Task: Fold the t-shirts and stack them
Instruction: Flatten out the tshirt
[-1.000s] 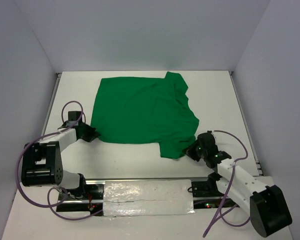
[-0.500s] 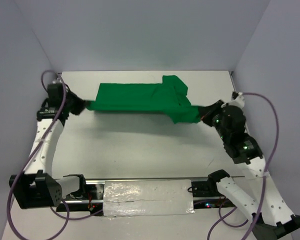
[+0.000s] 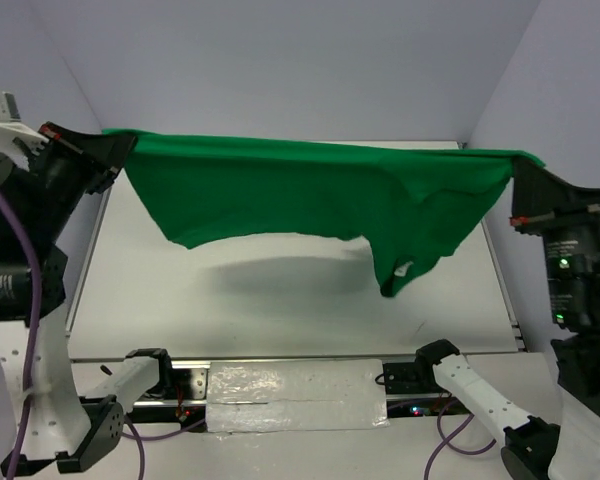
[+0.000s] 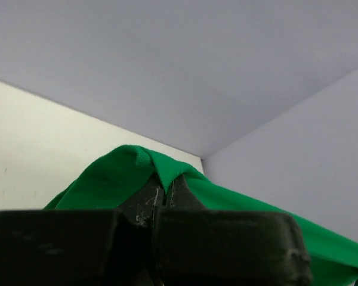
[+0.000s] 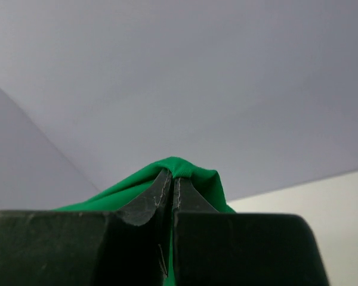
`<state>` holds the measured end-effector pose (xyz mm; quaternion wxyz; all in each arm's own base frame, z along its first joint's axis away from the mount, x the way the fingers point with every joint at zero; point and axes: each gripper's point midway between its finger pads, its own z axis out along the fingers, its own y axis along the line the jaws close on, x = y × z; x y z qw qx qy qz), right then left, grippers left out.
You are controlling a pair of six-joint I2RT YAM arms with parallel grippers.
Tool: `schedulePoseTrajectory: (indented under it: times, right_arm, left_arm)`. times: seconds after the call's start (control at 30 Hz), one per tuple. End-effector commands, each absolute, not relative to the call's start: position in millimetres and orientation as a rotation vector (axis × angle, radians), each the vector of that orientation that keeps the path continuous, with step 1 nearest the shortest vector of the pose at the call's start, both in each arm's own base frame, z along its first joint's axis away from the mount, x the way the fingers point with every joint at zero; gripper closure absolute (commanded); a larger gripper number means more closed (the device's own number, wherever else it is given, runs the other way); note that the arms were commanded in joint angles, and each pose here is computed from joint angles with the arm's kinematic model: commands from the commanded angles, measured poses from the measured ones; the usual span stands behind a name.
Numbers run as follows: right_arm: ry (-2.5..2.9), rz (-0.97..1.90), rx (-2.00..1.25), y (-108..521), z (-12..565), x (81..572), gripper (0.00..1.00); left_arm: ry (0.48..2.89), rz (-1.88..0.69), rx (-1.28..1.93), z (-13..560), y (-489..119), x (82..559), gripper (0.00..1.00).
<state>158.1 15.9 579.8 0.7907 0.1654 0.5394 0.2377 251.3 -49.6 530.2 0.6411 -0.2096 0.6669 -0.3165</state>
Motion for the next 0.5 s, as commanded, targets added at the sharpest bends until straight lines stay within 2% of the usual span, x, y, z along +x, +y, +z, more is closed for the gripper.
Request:
schedulePoseTrajectory:
  times: [0.0, 0.13, 0.27, 0.43, 0.47]
  right_arm:
    - [1.011, 0.421, 0.382, -17, 620, 119, 1.0]
    - [0.926, 0.436, 0.36, -27, 648, 82, 1.0]
    - [0.897, 0.416, 0.371, -35, 653, 72, 1.0]
    - [1.036, 0.292, 0.404, -29, 620, 132, 1.0]
    - [1.104, 0.262, 0.393, -20, 602, 160, 1.0]
  left_arm:
    - [1.438, -0.66, -0.435, 558, -44, 224, 1.0]
    - [1.368, -0.692, -0.39, 581, -50, 195, 1.0]
    - [1.343, -0.724, -0.362, 589, -56, 180, 1.0]
    - [1.479, -0.683, -0.437, 538, -50, 215, 1.0]
    - [1.509, -0.67, -0.451, 525, -49, 223, 1.0]
